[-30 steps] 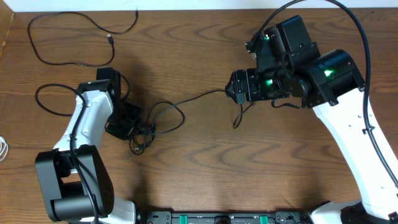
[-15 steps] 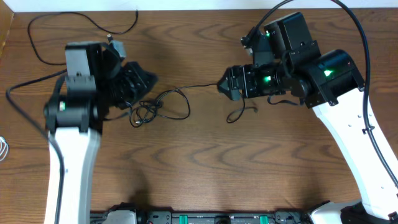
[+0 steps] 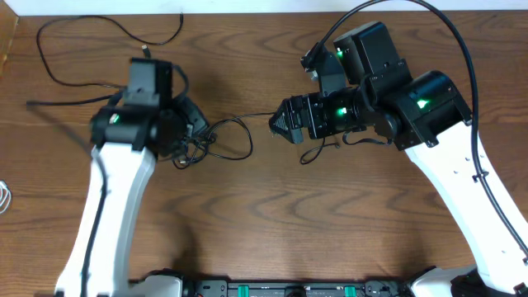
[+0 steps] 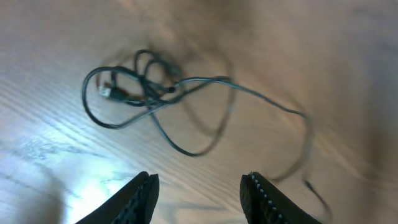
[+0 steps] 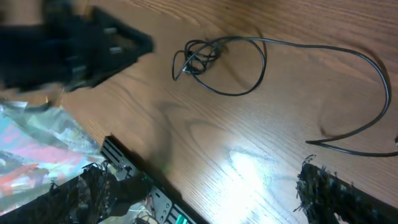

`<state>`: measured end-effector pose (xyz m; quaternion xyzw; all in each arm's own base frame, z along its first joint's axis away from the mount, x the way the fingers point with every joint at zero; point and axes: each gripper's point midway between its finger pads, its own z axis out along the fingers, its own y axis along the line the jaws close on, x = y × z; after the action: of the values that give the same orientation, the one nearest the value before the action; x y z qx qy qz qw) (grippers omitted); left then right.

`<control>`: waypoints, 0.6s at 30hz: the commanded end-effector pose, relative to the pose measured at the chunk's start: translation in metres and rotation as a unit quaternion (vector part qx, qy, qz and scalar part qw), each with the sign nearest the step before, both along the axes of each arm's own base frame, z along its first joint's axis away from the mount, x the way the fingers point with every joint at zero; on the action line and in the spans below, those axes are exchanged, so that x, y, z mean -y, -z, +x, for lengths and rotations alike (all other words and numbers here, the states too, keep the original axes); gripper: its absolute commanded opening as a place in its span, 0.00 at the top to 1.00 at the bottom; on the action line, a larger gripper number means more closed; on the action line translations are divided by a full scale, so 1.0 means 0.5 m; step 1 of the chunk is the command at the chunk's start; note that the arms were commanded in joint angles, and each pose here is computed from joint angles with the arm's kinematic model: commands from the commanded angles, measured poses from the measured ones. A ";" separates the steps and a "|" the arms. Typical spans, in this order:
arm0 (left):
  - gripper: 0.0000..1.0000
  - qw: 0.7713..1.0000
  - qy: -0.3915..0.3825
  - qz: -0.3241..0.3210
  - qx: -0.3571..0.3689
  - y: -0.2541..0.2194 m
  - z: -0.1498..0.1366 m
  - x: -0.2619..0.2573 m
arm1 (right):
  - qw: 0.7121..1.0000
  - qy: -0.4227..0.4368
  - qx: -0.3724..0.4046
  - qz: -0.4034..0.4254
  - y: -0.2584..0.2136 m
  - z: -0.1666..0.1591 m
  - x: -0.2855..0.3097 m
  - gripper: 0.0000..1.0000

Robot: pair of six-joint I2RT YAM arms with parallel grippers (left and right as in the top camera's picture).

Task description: Untangle cables

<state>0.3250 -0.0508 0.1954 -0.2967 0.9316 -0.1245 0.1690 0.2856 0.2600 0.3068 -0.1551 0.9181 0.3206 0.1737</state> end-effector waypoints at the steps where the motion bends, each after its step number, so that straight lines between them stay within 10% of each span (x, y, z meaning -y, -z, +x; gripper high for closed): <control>1: 0.52 0.996 0.014 0.044 -0.072 0.096 0.009 -0.019 | 1.000 -0.004 0.001 -0.006 0.005 0.002 -0.001 0.03; 10: 0.52 0.963 0.195 0.093 -0.162 0.243 0.014 -0.020 | 1.000 0.007 -0.001 -0.025 0.018 0.004 0.011 0.02; 18: 0.57 0.955 0.208 0.144 -0.154 0.252 0.035 -0.049 | 0.999 0.012 0.003 -0.031 0.020 0.009 0.015 0.02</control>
<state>0.3425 -0.0342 0.0701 -0.1159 0.9928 0.0022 0.0313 0.2878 0.2529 0.3014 -0.1469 0.9265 0.2986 0.1756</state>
